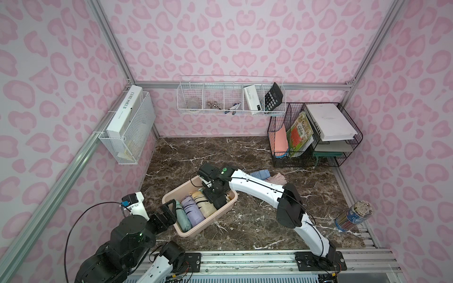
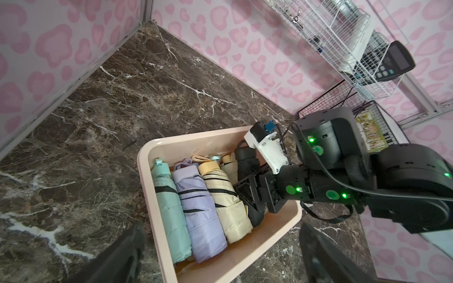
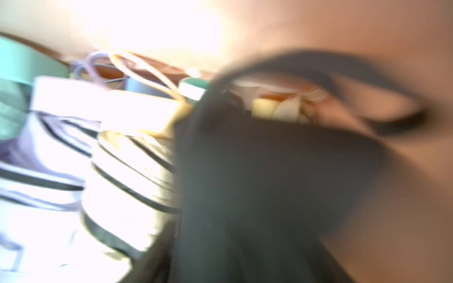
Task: Put the umbrella into the storage box
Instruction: Place the umbrella in the storage box, then pick up the umbrella from the center of the board.
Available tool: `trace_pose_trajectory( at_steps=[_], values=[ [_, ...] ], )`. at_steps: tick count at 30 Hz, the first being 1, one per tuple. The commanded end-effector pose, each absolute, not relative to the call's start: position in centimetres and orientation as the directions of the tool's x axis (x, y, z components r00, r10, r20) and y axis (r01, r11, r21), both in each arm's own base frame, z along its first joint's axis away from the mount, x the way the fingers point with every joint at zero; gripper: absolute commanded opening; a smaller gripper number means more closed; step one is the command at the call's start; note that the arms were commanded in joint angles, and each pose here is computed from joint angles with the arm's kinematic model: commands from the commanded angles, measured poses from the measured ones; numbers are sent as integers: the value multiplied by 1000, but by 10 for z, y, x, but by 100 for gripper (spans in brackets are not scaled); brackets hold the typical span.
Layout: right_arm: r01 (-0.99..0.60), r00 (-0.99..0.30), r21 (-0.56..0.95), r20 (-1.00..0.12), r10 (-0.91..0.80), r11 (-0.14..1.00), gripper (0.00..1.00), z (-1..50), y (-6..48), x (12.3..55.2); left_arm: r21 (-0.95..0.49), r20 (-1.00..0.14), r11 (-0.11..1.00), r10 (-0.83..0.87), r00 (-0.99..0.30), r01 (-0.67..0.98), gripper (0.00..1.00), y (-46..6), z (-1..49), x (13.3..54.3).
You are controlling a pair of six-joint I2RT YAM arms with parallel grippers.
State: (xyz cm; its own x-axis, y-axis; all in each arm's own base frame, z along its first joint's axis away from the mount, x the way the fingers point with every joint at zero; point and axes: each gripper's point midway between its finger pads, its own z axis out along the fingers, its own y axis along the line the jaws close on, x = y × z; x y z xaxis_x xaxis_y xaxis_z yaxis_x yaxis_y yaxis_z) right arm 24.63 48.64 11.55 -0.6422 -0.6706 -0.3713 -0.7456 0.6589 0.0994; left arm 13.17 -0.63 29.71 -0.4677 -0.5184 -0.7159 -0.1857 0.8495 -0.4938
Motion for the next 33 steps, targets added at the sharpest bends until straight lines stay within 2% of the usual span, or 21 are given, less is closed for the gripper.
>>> trace_pose_trajectory(
  at_steps=[1,7,10,16,19,20,21,23,26,30,33],
  values=[
    [-760,-609,91,-443,-658,643,81,140,492,253,-446,-712,867,-495,-497,-223,98,-8,294,139],
    [-767,-590,210,-601,-539,607,85,230,494,251,-444,-715,869,-490,-499,-218,98,-25,309,166],
    [-691,-644,235,-629,-436,683,84,256,466,260,-457,-728,871,-483,-487,-182,98,-38,320,183],
    [-318,-818,282,-564,-112,905,84,239,339,293,-440,-771,898,-398,-497,-36,98,-82,335,228],
    [-94,-869,317,-488,78,944,85,214,272,300,-430,-784,902,-357,-508,30,98,-104,339,248],
    [-86,-871,325,-483,87,942,85,210,258,301,-424,-789,904,-340,-512,51,98,-111,341,255],
    [-125,-859,321,-508,59,939,85,213,251,303,-421,-791,904,-328,-516,71,98,-117,342,260],
    [-277,-806,218,-582,-103,936,85,206,237,307,-405,-803,908,-296,-518,110,98,-128,342,270],
    [-494,-674,-6,-629,-387,869,84,194,215,317,-377,-825,915,-262,-501,142,98,-136,344,282],
    [-712,-464,-255,-528,-711,654,84,172,194,326,-346,-844,924,-231,-484,162,98,-142,343,292],
    [-676,-472,-330,-493,-731,659,85,168,173,359,-337,-840,931,-232,-490,138,98,-141,339,298]
  ],
)
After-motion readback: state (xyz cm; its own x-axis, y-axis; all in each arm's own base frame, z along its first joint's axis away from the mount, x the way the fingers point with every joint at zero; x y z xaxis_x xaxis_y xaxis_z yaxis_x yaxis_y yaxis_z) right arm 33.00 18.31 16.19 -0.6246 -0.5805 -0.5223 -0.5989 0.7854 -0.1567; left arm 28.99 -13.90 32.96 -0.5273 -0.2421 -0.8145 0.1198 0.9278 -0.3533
